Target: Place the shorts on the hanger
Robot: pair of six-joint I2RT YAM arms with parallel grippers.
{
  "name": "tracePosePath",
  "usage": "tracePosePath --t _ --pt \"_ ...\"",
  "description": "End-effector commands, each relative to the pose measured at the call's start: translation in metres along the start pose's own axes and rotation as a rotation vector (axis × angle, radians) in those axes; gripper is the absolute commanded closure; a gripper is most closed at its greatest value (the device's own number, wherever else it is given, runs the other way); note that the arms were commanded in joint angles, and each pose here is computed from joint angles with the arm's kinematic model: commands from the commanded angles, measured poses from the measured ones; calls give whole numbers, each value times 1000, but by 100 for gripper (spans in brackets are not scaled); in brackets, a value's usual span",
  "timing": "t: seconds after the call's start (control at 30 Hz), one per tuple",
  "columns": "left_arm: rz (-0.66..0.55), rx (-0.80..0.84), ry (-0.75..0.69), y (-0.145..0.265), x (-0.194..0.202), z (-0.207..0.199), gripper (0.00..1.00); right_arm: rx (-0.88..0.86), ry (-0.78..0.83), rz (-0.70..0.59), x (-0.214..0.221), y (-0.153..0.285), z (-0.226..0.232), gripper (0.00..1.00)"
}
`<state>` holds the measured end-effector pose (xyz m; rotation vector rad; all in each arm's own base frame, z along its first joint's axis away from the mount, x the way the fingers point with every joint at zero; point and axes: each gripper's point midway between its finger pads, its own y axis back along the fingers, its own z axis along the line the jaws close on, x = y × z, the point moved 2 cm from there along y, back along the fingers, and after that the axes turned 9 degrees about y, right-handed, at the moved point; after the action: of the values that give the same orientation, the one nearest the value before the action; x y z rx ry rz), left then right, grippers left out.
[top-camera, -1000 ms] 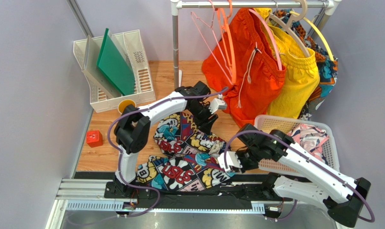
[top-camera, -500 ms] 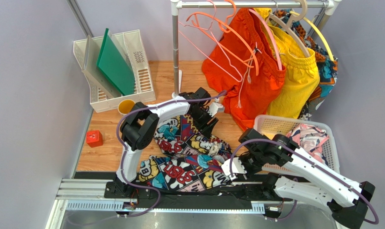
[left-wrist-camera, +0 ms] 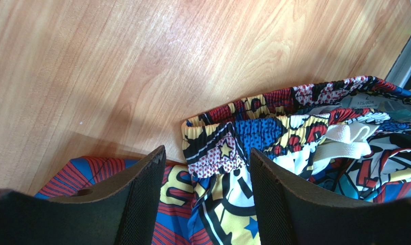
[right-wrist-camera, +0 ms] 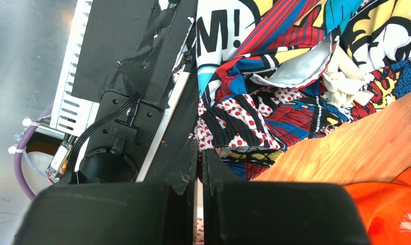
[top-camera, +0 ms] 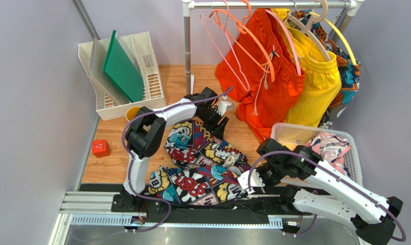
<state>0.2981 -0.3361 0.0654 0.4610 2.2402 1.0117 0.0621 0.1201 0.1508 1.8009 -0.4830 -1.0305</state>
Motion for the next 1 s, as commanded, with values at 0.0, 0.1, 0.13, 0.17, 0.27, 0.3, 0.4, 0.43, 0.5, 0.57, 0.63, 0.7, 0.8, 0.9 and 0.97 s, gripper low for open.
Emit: tracePosePath --t 0.0,0.1,0.13,0.17,0.27,0.3,0.4,0.43,0.5,0.57,0.63,0.7,0.8,0.9,0.97 --pt "-4 51 -17 -3 -4 -10 34 -132 -30 47 10 8 37 100" --pt "30 94 -8 -10 7 -16 35 -121 -26 51 10 10 37 100" --pt "38 102 -9 -12 9 -20 36 -117 -28 50 10 10 37 100" --pt "52 107 2 -16 13 -21 36 -114 -27 51 10 11 37 100" --pt "73 139 37 -20 18 -24 47 -105 -25 56 11 13 36 100" --pt "81 155 51 -17 20 -26 55 -96 -25 56 10 14 35 100" --pt "-2 165 41 13 6 -30 88 -49 -24 67 9 22 29 100" --pt "-44 173 39 26 0 -32 94 -19 -18 66 7 27 25 100" --pt "-150 176 32 71 -13 -44 100 39 -12 81 8 34 18 100" --pt "-240 158 -1 116 -24 -49 100 123 -2 100 7 46 7 100" --pt "-257 106 -50 143 -18 -56 100 177 8 109 6 54 -1 100" --pt "-251 68 -88 149 -10 -55 100 194 14 107 1 63 -5 100" --pt "-210 67 -66 139 -1 -51 84 163 -2 88 -3 63 -3 100" --pt "-164 79 -52 114 -2 -49 59 143 -1 87 -2 58 -1 100" --pt "-140 77 -57 92 -3 -47 52 133 -2 90 -1 56 0 100"
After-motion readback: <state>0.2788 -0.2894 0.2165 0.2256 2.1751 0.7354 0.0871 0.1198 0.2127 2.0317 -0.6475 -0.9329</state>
